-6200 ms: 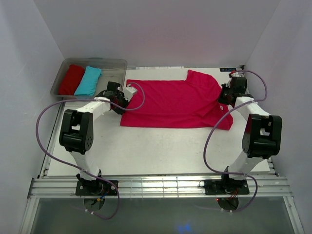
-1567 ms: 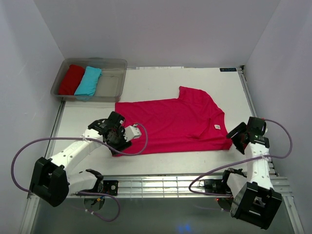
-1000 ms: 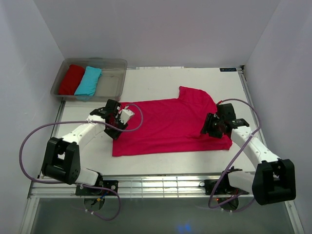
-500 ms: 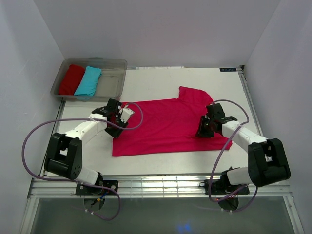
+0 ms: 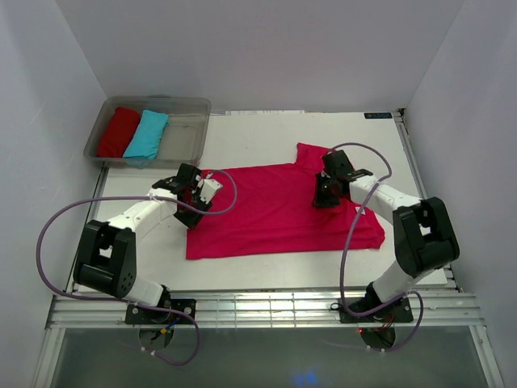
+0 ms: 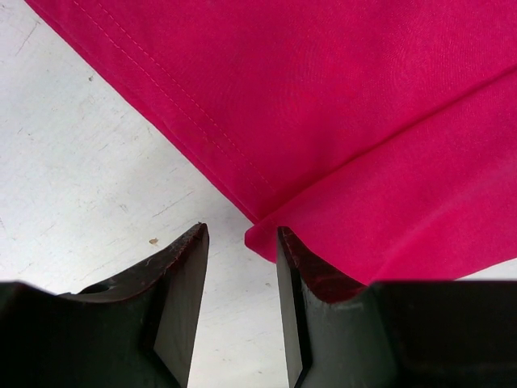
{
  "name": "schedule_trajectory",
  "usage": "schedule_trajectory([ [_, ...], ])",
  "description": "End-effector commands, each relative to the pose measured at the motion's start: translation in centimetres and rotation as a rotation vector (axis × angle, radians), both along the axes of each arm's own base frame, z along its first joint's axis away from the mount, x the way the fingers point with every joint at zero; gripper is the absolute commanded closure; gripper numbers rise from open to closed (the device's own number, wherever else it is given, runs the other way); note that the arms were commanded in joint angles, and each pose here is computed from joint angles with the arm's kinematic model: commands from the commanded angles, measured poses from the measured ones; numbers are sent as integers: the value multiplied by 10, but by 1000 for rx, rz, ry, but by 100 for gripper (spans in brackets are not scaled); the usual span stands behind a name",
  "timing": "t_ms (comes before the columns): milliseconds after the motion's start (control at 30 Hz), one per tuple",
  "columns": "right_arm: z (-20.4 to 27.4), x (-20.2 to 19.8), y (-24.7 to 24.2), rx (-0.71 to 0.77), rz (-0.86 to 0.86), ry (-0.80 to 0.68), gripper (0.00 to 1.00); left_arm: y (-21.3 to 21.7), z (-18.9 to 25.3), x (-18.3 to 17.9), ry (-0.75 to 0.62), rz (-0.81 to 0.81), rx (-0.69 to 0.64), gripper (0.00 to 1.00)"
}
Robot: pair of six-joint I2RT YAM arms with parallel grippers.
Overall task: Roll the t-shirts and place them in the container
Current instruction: Fold the T-shirt at the center of the board.
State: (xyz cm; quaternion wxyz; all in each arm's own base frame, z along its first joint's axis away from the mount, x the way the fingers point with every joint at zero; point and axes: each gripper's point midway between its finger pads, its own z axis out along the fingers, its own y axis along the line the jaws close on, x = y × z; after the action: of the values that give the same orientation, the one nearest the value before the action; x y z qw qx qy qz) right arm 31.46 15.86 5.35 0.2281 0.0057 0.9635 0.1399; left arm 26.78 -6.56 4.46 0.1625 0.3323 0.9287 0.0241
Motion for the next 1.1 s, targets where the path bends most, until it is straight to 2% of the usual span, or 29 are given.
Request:
schedule_trajectory([
  [0, -4, 7, 8, -49, 63, 15, 78, -1, 10, 10, -47, 2, -6, 50],
  [133, -9, 14, 14, -157, 121, 35, 76, -1, 8, 8, -38, -1, -4, 50],
  [467, 1, 28, 26, -304, 230, 27, 73, 0, 7, 7, -35, -2, 1, 50],
  [567, 10, 36, 24, -345, 222, 11, 72, 0, 7, 8, -36, -2, 0, 50],
  [700, 57, 34, 16, -320, 167, -103, 76, 0, 8, 9, -37, -3, 2, 50],
  [833, 76, 7, -20, -351, 89, -156, 83, -1, 11, 11, -49, -1, -2, 50],
  [967, 34, -37, -56, -334, 53, -39, 92, -1, 12, 12, -54, 1, -1, 50],
  [1067, 15, -42, -62, -284, 47, 0, 92, 0, 14, 13, -57, 5, 0, 49],
])
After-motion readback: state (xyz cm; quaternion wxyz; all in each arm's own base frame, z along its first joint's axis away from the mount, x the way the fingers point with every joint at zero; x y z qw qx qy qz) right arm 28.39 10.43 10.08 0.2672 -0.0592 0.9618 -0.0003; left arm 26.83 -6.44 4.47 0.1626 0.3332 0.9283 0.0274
